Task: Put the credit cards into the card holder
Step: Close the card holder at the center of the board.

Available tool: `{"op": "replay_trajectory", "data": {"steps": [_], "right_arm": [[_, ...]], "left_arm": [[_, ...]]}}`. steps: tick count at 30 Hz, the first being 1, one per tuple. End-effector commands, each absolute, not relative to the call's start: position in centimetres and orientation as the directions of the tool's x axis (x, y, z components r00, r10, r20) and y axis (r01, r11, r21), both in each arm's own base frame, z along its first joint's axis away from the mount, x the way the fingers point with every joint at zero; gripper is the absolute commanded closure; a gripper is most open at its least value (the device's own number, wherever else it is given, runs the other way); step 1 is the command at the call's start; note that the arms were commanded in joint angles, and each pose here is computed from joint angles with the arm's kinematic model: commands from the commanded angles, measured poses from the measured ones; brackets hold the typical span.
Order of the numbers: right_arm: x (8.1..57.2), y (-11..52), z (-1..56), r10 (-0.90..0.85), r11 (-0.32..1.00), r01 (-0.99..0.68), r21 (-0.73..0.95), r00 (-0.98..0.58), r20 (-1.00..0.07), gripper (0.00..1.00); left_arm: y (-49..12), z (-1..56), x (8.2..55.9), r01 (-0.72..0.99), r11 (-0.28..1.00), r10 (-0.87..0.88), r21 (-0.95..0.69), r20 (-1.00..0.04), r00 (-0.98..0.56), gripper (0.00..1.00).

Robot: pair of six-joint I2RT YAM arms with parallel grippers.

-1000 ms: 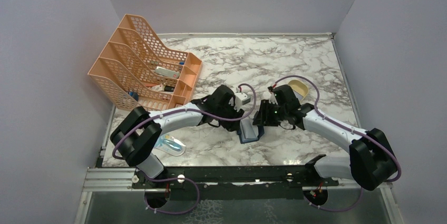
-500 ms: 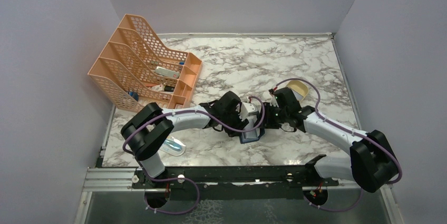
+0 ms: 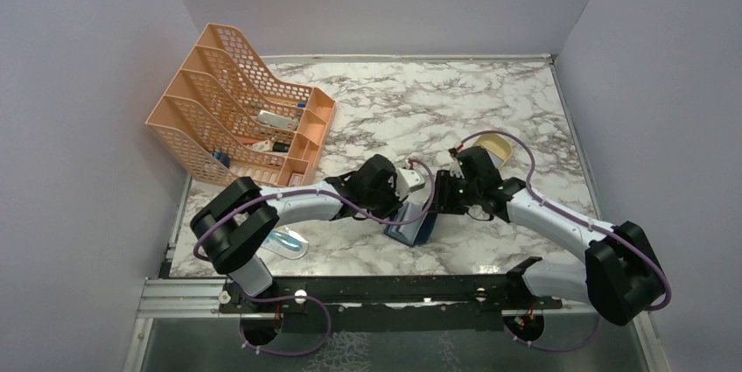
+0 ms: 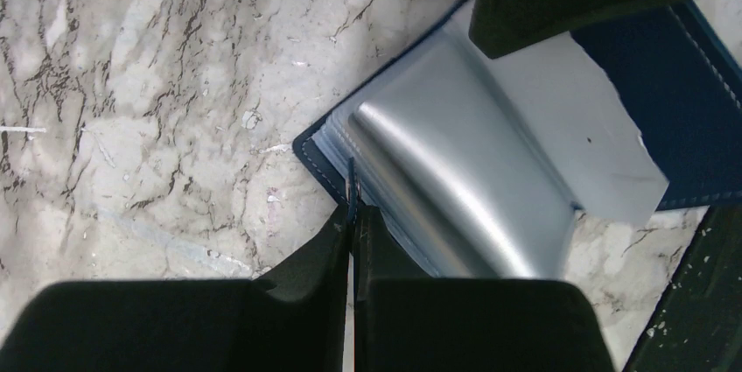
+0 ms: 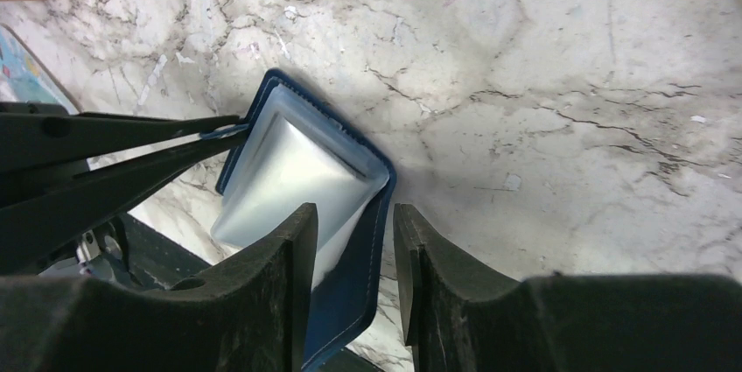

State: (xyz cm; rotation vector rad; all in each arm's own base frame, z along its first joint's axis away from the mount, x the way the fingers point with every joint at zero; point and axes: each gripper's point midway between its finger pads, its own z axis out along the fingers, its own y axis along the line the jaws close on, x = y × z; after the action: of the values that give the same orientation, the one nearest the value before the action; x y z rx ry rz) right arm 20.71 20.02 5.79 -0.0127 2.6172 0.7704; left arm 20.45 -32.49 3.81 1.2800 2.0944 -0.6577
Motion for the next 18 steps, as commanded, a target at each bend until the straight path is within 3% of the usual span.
{"op": "replay_trajectory", "data": {"steps": [1, 8, 14, 18], "right_arm": [[21.2, 18.7, 5.7, 0.138, 0.882, -0.084, 0.464, -0.895, -0.423, 0.63], [20.7, 20.1, 6.8, 0.161, 0.836, -0.089, 0.542, -0.904, -0.395, 0.64], [19.6, 21.3, 7.8, 0.250, 0.757, -0.021, 0.653, -0.914, -0.319, 0.50], [20.7, 21.0, 8.7, 0.280, 0.768, -0.021, 0.640, -0.888, -0.364, 0.46]], "left_arm": [[-34.1, 6.7, 20.7, 0.872, 0.460, 0.432, -0.169, -0.815, -0.386, 1.00], [-35.1, 6.3, 19.8, 0.831, 0.469, 0.354, -0.299, -0.798, -0.487, 1.00], [-34.8, 6.1, 20.7, 0.725, 0.582, 0.259, -0.369, -0.760, -0.596, 1.00], [-34.0, 5.4, 21.3, 0.637, 0.662, 0.200, -0.395, -0.726, -0.658, 1.00]]}}
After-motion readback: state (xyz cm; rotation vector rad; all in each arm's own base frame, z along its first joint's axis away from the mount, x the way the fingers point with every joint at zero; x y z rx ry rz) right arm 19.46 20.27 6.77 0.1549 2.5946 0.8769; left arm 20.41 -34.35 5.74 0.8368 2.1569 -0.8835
